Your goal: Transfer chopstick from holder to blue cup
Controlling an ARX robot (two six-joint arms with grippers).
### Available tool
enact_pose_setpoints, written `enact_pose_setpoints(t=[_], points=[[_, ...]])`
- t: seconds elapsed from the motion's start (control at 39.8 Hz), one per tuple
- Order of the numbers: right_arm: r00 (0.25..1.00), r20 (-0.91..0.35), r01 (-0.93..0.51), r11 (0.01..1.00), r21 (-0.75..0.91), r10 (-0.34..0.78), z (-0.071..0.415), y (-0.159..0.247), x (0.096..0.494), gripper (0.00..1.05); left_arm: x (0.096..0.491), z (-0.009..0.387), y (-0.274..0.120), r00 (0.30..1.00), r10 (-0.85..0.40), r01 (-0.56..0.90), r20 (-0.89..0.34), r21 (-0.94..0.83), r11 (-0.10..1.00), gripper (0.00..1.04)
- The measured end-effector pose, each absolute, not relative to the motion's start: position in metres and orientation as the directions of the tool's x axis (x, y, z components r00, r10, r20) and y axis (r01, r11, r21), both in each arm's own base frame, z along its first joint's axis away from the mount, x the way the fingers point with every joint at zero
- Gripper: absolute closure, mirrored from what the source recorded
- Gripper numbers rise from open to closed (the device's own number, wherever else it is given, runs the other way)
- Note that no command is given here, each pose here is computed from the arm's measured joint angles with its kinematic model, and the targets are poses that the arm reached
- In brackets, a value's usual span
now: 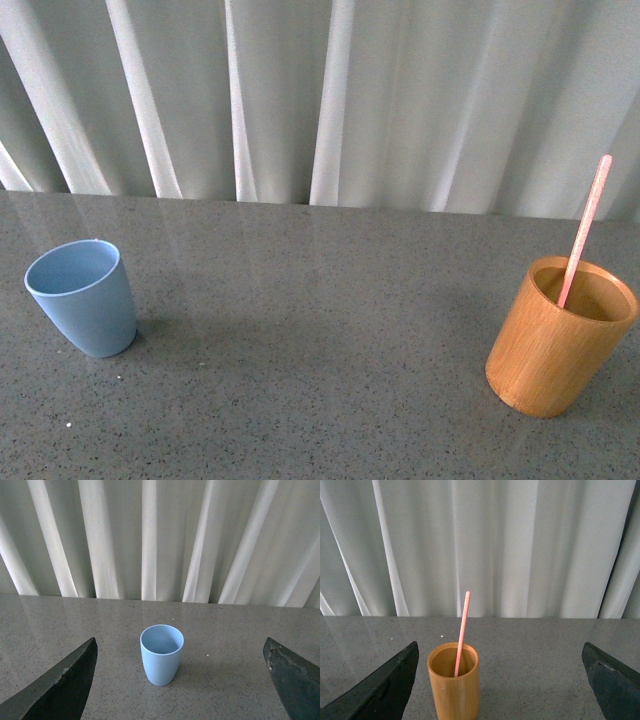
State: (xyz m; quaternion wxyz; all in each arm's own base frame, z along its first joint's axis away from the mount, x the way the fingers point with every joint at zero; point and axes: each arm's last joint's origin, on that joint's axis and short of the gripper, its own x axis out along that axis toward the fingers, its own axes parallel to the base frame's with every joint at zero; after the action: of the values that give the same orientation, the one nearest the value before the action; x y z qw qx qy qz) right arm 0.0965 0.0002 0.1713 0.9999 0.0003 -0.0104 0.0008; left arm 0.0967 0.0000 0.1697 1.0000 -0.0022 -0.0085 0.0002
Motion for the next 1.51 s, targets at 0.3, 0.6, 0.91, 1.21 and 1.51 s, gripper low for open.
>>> enact_pose_setpoints(t=[0.3, 0.6, 0.91, 1.21, 1.51], points=[[1.000, 0.021, -0.002, 1.000, 0.001, 0.002, 0.171, 0.000, 0.096, 0.10, 0.097, 0.168, 0.000, 0.995, 0.083, -0.085, -0.060, -0.038, 0.996, 0.07], [1.000, 0.021, -0.002, 1.000, 0.001, 0.002, 0.171, 0.000, 0.096, 0.10, 0.144, 0.188, -0.002, 0.867, 0.272, -0.335, -0.417, -0.086, 0.938, 0.07], [1.000, 0.021, -0.001, 1.000, 0.001, 0.001, 0.171, 0.000, 0.096, 0.10, 0.241, 0.214, 0.013, 0.742, 0.157, -0.245, -0.651, -0.045, 0.968, 0.07], [1.000, 0.021, -0.001, 1.000, 0.001, 0.001, 0.171, 0.000, 0.096, 0.10, 0.299, 0.189, 0.002, 0.633, 0.158, -0.210, -0.758, 0.029, 0.977, 0.07], [1.000, 0.021, -0.001, 1.000, 0.001, 0.001, 0.171, 0.000, 0.096, 0.10, 0.335, 0.163, 0.000, 0.584, 0.194, -0.218, -0.788, 0.078, 0.973, 0.07]])
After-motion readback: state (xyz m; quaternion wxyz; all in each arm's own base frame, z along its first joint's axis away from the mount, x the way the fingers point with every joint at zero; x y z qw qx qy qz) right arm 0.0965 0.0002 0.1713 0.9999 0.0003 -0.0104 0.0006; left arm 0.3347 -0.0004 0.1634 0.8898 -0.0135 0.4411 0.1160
